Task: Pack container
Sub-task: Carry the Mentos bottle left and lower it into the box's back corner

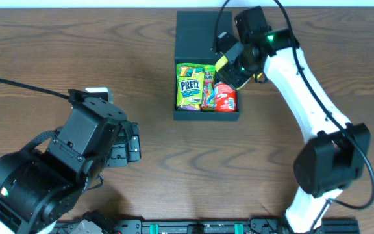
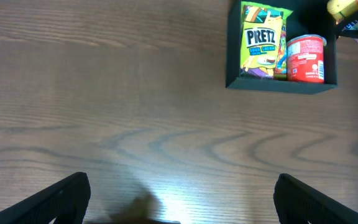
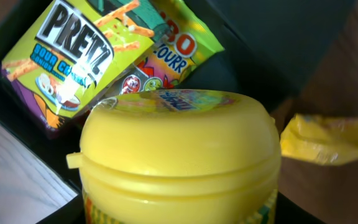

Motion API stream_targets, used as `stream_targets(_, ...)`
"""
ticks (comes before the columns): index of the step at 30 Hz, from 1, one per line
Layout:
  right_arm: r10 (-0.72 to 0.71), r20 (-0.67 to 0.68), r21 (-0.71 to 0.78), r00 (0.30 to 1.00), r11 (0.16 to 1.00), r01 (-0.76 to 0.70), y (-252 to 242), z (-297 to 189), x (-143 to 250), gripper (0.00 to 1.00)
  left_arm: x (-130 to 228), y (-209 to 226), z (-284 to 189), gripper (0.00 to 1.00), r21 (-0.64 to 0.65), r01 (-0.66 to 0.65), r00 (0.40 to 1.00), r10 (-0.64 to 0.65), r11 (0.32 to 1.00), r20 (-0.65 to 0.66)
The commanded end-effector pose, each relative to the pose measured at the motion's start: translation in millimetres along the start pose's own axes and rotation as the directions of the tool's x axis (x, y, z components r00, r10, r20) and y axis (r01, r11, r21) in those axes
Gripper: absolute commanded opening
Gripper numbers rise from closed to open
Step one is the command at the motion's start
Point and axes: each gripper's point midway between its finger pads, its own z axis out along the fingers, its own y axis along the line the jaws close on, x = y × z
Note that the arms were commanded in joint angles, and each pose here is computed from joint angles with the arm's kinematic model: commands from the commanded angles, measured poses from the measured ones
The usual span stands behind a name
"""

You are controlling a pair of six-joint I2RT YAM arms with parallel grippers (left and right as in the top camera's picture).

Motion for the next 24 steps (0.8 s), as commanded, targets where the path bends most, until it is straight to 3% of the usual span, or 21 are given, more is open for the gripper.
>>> stream_targets(1,-0.169,-0.002,-0.022,0.986,0.985,0.169,0,11,-11,0.50,-1,-1,-2,0.95,0.008,-0.007,1.000,0.007,1.000,0.006)
stream_targets(4,-0.240,-0.013,-0.033,0.971,0.970,0.240,-1,18,-10,0.56,-1,-1,-2,0.95,0.008,-0.007,1.000,0.007,1.000,0.006)
stream_targets(24,-0.511,0.031,-0.066,0.859,0.856,0.512,-10,58,-15,0.56,-1,-1,-2,0.95,0.008,-0.007,1.000,0.007,1.000,0.006)
